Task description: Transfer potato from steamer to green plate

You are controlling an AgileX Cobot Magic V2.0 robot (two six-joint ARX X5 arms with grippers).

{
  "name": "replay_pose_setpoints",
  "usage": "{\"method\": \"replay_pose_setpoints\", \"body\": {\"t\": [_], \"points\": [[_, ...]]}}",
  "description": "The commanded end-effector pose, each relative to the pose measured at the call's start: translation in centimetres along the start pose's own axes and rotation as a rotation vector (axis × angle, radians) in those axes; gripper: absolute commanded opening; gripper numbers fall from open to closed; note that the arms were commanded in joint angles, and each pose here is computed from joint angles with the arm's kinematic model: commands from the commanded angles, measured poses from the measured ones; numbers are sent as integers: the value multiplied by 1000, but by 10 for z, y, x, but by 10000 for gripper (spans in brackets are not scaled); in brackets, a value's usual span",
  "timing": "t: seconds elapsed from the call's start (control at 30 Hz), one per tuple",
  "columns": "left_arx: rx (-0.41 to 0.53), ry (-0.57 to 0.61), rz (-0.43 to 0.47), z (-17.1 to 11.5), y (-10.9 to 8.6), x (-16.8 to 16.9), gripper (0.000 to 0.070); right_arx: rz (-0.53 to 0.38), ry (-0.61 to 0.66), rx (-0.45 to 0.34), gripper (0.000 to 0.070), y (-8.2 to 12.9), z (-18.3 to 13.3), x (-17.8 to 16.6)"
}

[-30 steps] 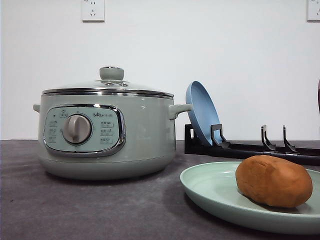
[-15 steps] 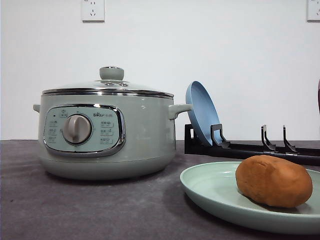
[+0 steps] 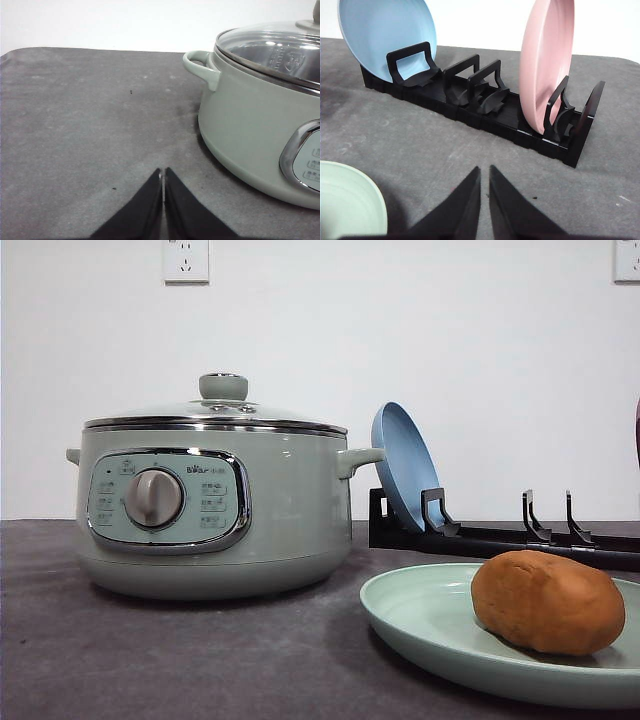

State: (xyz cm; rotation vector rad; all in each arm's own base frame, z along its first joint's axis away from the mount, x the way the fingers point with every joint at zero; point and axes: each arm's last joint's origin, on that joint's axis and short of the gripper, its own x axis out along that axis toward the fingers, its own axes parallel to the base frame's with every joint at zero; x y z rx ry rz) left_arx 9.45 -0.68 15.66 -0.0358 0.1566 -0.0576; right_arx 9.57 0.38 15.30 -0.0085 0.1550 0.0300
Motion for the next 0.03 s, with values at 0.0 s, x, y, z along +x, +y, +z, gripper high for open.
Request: {"method": "replay_pose_setpoints", "body": {"t": [0.0], "points": [[5,26,-5,-7,0,2,0,-5,-6,-7,20,0,-1,1]]}}
